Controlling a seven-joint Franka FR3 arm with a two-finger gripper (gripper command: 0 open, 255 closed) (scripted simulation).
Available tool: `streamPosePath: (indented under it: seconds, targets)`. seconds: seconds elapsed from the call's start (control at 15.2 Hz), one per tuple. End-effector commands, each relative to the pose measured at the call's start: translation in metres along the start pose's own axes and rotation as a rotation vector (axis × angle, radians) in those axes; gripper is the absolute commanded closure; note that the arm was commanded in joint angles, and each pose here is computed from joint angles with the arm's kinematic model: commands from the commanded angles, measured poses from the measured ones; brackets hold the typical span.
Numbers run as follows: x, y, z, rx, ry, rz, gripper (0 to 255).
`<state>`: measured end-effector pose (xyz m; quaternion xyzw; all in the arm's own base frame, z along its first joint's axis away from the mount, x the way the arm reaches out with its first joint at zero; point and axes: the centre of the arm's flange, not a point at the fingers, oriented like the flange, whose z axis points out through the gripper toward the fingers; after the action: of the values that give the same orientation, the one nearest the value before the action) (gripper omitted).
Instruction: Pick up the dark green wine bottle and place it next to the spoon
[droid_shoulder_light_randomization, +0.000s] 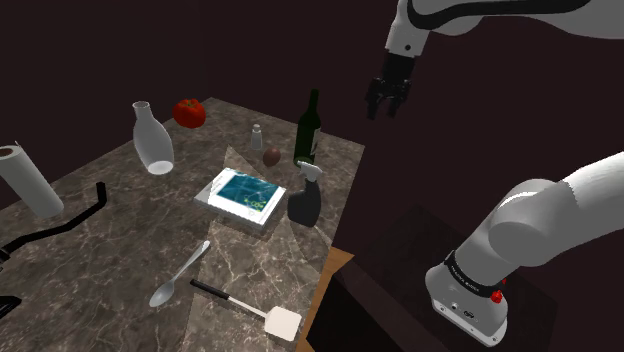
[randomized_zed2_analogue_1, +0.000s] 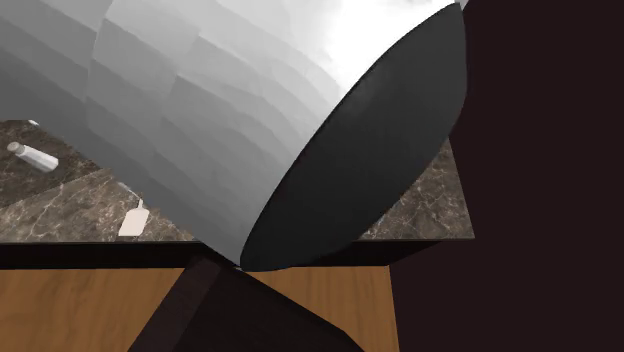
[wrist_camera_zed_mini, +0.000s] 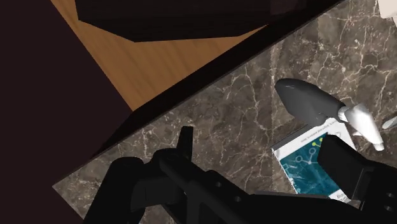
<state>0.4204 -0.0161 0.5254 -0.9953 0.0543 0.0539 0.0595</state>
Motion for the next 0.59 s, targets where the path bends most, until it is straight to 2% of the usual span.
streamPosePath:
  seconds: [0.0,0.53]
  targets:
    - [0.026,-0.001,0.002,-0.006,0.013,-0.002,0]
    - [0.124,-0.008,0.004,-0.029,0.064,-0.01,0]
